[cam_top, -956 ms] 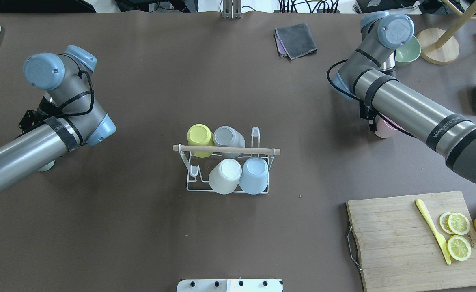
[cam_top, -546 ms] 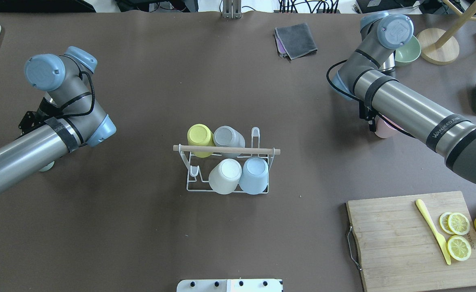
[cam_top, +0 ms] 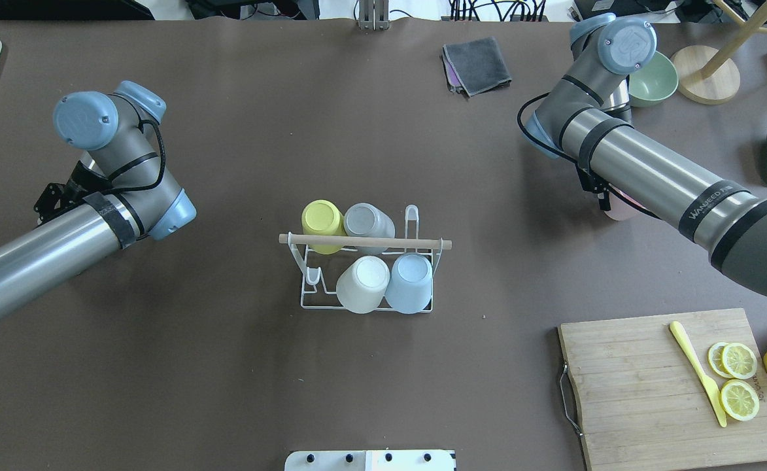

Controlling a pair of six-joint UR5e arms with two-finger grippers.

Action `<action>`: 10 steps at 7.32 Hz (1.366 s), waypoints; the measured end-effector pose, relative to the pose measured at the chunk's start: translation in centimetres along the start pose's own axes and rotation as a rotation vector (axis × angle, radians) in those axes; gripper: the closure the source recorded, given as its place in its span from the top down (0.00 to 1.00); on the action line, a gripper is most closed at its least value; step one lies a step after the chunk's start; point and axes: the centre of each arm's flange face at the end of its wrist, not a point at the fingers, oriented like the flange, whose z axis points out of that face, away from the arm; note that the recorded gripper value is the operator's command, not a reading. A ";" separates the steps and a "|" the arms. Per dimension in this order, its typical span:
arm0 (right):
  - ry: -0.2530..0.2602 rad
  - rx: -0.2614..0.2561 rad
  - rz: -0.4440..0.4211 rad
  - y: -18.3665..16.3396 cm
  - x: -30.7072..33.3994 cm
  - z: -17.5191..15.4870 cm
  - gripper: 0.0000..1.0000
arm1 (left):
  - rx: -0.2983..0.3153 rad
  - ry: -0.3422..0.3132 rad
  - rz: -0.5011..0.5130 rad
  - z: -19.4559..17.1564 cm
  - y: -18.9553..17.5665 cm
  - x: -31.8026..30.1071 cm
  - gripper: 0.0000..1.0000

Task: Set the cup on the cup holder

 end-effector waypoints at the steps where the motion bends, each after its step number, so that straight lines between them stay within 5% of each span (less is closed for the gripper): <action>1: 0.012 -0.011 -0.007 0.4 -0.5 -0.9 0.00 | -0.008 -0.012 0.000 0.1 -0.1 0.0 0.97; 3: 0.031 -0.013 -0.048 2.0 -1.4 -3.9 0.00 | -0.022 -0.031 0.000 0.3 -0.2 0.0 0.97; 7: 0.042 0.095 -0.067 7.1 -1.0 -10.9 0.00 | -0.032 -0.032 -0.001 0.7 -0.4 0.0 0.93; 10: 0.080 0.237 -0.113 10.9 -1.9 -14.4 0.00 | -0.033 -0.033 0.001 0.7 -0.4 0.0 0.42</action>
